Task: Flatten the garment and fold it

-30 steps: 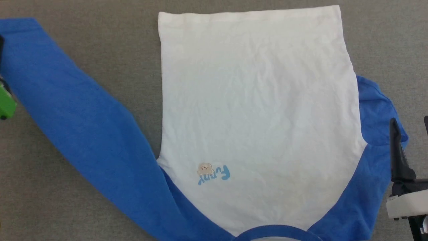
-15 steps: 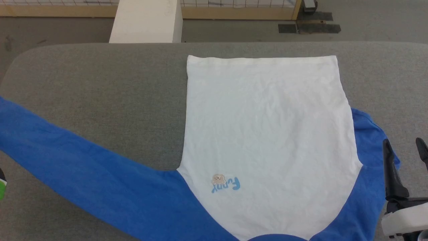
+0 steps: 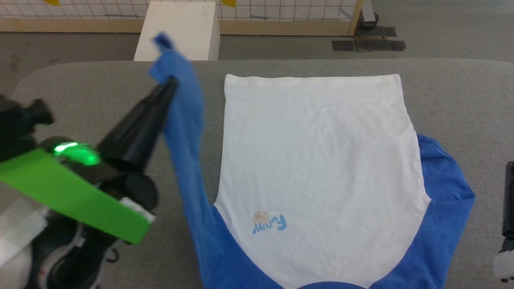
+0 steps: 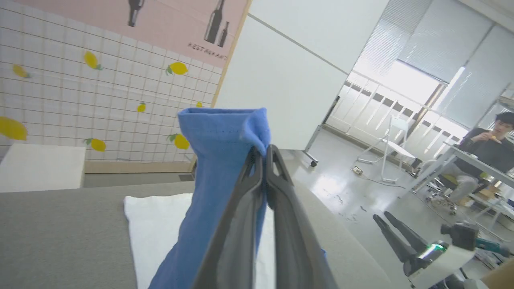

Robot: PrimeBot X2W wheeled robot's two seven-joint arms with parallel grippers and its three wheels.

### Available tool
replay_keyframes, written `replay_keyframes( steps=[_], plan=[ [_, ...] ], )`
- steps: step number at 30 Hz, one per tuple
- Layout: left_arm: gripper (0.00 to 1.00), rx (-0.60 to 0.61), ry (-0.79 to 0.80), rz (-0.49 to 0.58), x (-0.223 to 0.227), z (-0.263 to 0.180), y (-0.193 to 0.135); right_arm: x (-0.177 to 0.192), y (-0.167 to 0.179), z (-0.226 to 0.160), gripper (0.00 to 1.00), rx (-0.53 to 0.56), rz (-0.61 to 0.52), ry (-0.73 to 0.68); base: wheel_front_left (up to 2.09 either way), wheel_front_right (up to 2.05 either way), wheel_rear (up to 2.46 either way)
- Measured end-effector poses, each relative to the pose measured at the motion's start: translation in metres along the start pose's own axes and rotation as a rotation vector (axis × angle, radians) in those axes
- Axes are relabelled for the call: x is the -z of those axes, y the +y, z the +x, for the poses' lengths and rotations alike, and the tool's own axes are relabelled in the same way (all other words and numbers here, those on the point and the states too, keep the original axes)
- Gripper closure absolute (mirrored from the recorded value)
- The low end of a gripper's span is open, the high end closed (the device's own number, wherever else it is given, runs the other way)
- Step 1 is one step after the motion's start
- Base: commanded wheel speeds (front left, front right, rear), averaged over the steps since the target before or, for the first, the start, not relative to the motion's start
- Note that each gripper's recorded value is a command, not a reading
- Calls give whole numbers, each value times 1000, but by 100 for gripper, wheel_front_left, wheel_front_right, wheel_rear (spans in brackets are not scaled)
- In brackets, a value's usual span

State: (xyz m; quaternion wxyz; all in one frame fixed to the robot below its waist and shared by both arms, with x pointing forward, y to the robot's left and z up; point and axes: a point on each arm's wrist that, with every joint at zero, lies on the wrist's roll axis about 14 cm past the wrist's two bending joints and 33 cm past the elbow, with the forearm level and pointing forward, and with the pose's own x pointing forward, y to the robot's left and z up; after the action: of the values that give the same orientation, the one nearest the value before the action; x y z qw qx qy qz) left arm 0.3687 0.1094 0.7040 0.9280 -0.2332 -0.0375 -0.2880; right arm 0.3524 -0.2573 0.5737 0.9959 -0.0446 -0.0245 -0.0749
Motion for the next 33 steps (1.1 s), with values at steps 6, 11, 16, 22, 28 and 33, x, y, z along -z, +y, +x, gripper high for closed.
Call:
replay_keyframes(
  steps=[6,11,16,22,28,33],
  plan=[
    [100,274,111,-93,42,44,-84,-3,-26,-9,0,81,-33,-2,0,0,0],
    [100,382,202,-155,87,70,-127,-5,-44,-14,0,137,-55,1,0,0,0],
    [100,402,327,-211,155,88,-144,-8,-67,-19,0,212,-89,1,0,0,0],
    [100,333,578,-224,265,83,-128,1,-80,-22,0,257,-105,39,0,0,0],
    [100,250,757,-273,344,65,-103,18,-78,-15,0,256,-91,80,0,0,0],
    [9,215,859,-268,384,54,-95,31,-75,-11,0,251,-87,117,0,0,0]
  ],
)
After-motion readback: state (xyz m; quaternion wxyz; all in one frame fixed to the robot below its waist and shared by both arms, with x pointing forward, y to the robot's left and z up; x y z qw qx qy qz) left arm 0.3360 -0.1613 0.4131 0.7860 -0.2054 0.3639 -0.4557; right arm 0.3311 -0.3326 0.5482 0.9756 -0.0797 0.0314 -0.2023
